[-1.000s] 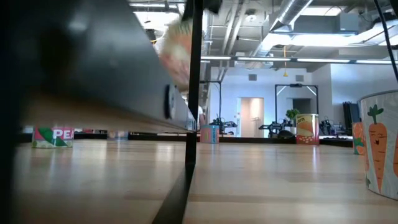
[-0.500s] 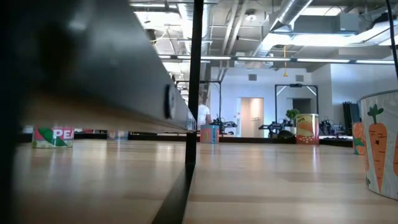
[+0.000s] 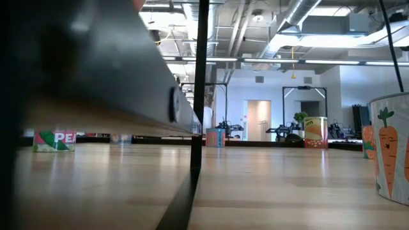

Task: Pick and place cans onto a shelf
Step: Put the bottom canned corn on the shelf, then put the canned green peas on the shelf

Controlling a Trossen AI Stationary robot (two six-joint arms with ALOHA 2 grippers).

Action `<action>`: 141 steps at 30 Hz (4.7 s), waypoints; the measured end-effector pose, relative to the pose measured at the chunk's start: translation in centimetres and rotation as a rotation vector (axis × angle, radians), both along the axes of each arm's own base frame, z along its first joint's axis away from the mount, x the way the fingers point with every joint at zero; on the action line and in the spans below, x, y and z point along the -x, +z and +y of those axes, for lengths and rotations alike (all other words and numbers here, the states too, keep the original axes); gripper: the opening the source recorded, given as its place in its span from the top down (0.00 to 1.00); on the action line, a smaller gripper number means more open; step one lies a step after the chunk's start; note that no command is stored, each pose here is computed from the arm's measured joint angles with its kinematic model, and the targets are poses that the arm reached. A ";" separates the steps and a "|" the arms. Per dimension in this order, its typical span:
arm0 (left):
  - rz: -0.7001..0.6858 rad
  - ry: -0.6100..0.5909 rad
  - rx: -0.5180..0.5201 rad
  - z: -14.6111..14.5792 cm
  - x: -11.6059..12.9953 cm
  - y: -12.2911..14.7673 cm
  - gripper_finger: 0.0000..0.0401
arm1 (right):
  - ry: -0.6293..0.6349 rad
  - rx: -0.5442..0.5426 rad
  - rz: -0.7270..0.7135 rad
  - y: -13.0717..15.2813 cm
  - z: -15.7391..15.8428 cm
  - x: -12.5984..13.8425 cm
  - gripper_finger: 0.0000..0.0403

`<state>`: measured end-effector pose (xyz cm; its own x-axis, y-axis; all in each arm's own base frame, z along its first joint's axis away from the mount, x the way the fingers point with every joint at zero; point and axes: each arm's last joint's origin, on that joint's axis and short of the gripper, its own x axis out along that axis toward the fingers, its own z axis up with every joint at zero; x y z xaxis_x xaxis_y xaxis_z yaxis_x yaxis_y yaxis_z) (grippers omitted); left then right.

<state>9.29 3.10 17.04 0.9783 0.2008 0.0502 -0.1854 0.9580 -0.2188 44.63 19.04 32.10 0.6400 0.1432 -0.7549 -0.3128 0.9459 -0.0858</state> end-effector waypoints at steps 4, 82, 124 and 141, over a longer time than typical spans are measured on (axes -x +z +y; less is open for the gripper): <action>0.001 0.000 -0.002 0.0 0.0 0.0 1.00 | 0.029 0.007 0.029 -1.0 0.4 -0.2 0.99; 0.005 0.030 0.003 0.1 0.0 -0.1 1.00 | 0.012 -0.047 -0.310 -0.6 -10.3 11.4 0.99; 0.152 0.177 0.156 1.1 -1.4 1.8 1.00 | -0.209 -0.138 -0.750 -13.1 -17.3 21.8 0.98; 0.884 0.068 0.329 -1.6 -4.9 5.7 1.00 | -0.183 -0.142 -0.736 -13.2 -16.7 21.9 0.98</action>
